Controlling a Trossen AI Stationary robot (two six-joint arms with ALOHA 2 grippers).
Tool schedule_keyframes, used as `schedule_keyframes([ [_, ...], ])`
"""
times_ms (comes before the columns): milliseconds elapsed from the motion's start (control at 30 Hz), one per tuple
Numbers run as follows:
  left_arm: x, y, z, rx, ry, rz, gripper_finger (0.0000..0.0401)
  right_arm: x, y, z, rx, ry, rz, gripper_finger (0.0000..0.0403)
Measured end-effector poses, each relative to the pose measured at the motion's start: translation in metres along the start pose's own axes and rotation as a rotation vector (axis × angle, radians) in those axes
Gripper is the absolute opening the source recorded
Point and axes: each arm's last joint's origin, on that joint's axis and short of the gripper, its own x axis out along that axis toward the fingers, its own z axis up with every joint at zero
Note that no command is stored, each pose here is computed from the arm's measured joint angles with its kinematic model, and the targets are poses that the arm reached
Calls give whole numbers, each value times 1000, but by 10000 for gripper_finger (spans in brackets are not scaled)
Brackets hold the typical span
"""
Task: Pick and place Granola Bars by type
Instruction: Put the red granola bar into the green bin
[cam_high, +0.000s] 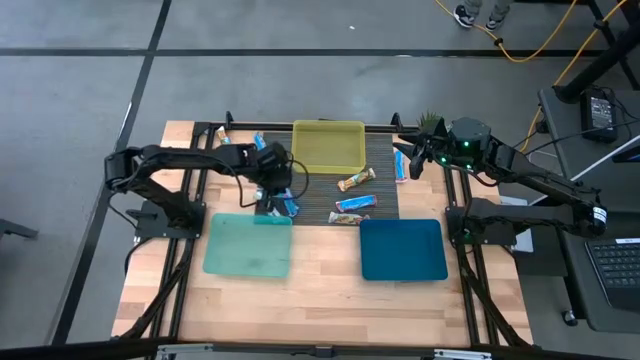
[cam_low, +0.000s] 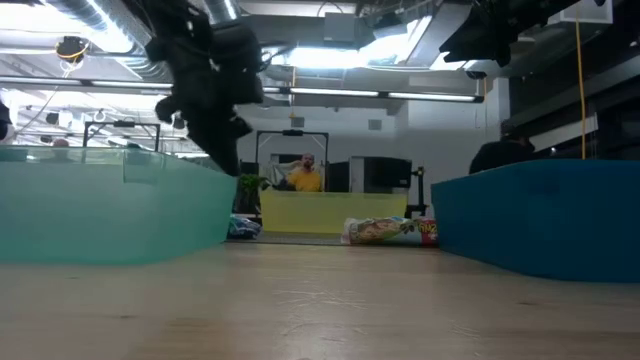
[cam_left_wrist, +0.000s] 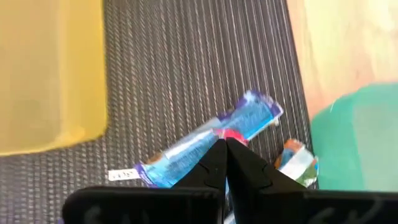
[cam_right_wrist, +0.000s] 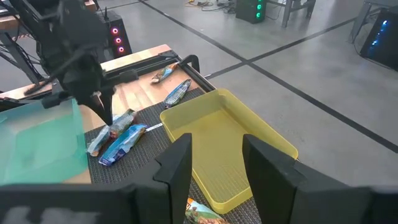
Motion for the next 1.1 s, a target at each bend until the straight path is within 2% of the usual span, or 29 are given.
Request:
schedule_keyframes([
  [300,-26,4,13,-31,-88,55,1,0,0,0,-2,0,0,145],
  [400,-26,5,5,-72,-26,35,1,0,0,0,-2,0,0,145],
  [533,-19,2,-6,-46,107,-28,10,0,0,0,-4,0,0,145],
  [667,-13,-2,-8,18,154,-66,40,0,0,0,-4,0,0,145],
  [967,3,-7,-6,100,184,-101,136,0,-1,-6,-4,58,-6,145],
  [1100,15,-11,-5,152,208,-127,163,0,-1,-6,-4,60,-6,145],
])
